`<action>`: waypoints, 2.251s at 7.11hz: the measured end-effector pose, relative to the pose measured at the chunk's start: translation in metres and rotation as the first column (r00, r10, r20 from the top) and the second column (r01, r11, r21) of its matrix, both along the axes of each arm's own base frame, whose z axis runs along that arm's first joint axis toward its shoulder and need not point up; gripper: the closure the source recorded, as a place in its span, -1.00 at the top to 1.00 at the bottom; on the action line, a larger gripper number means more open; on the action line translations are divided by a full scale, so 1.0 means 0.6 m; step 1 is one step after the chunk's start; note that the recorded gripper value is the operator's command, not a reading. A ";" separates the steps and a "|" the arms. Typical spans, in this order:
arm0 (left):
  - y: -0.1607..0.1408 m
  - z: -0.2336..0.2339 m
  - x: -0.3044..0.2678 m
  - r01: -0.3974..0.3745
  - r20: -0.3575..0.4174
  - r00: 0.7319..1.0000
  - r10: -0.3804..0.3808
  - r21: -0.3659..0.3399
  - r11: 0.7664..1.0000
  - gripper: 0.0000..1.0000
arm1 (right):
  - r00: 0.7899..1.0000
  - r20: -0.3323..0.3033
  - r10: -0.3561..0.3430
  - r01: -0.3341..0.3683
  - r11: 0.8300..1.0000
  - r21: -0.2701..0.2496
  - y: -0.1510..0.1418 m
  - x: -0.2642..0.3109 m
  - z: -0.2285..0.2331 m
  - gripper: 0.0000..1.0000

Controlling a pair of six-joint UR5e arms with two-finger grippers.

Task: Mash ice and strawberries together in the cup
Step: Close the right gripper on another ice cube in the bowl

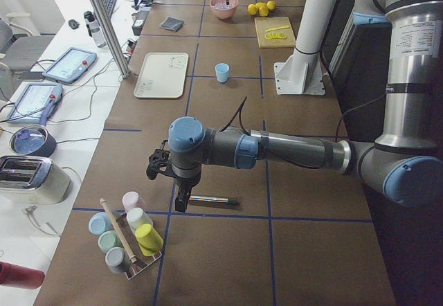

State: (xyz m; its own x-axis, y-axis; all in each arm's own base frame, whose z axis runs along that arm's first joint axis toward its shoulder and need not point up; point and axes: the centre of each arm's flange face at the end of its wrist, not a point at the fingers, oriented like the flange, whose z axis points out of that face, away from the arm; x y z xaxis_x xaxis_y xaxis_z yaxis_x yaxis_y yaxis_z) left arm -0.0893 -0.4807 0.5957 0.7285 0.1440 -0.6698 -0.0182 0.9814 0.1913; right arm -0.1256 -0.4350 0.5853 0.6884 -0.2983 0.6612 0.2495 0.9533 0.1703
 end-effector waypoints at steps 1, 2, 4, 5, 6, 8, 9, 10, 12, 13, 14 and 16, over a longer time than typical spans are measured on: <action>0.000 -0.001 0.000 0.000 0.000 1.000 0.000 0.001 1.000 1.00 | 1.000 -0.002 -0.001 0.001 1.000 -0.006 -0.006 -0.003 0.008 0.22; 0.001 -0.001 0.000 0.000 0.000 1.000 0.000 0.001 1.000 1.00 | 1.000 -0.003 -0.002 0.002 1.000 -0.011 -0.012 -0.006 0.014 0.20; 0.001 -0.001 0.000 0.000 0.000 1.000 0.000 0.001 1.000 1.00 | 1.000 -0.003 -0.004 0.004 1.000 -0.015 -0.015 -0.008 0.018 0.17; 0.001 -0.001 0.000 0.000 0.000 1.000 0.000 0.001 1.000 1.00 | 1.000 -0.003 -0.003 0.003 1.000 -0.016 -0.015 -0.008 0.019 0.16; 0.001 -0.001 0.000 0.001 0.000 1.000 -0.001 0.001 1.000 1.00 | 1.000 -0.003 -0.004 0.004 1.000 -0.018 -0.014 -0.008 0.020 0.16; 0.001 -0.001 0.000 0.000 0.000 1.000 0.000 0.001 1.000 1.00 | 1.000 -0.004 -0.010 0.010 1.000 -0.024 -0.008 -0.011 0.023 0.16; 0.001 0.000 0.000 0.000 0.000 1.000 0.000 0.000 1.000 1.00 | 1.000 -0.006 -0.015 0.014 1.000 -0.027 -0.005 -0.013 0.026 0.16; 0.002 0.000 0.000 0.000 0.000 1.000 0.000 0.000 1.000 1.00 | 1.000 -0.007 -0.020 0.020 0.999 -0.029 -0.003 -0.017 0.027 0.16; 0.002 0.000 -0.001 0.001 0.000 1.000 -0.001 -0.001 1.000 1.00 | 0.999 -0.008 -0.033 0.033 0.999 -0.032 0.001 -0.029 0.027 0.14; 0.002 0.000 -0.001 0.001 0.000 1.000 -0.001 -0.001 1.000 1.00 | 0.999 -0.009 -0.038 0.037 0.999 -0.034 0.002 -0.033 0.028 0.13; 0.002 0.000 0.000 0.001 -0.001 1.000 -0.001 -0.001 1.000 1.00 | 0.999 -0.011 -0.039 0.038 0.999 -0.036 0.002 -0.034 0.029 0.13; 0.003 -0.003 0.000 0.001 -0.001 1.000 -0.001 0.002 1.000 1.00 | 0.999 -0.013 -0.040 0.039 0.998 -0.039 0.003 -0.034 0.030 0.07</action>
State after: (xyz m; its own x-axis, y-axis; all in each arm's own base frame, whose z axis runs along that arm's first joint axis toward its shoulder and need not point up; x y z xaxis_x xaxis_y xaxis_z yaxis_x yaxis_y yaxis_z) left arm -0.0893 -0.4792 0.5938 0.7278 0.1451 -0.6703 -0.0174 0.9809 0.1935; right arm -0.1461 -0.4334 0.6034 0.6858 -0.2995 0.6633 0.2891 0.9485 0.1294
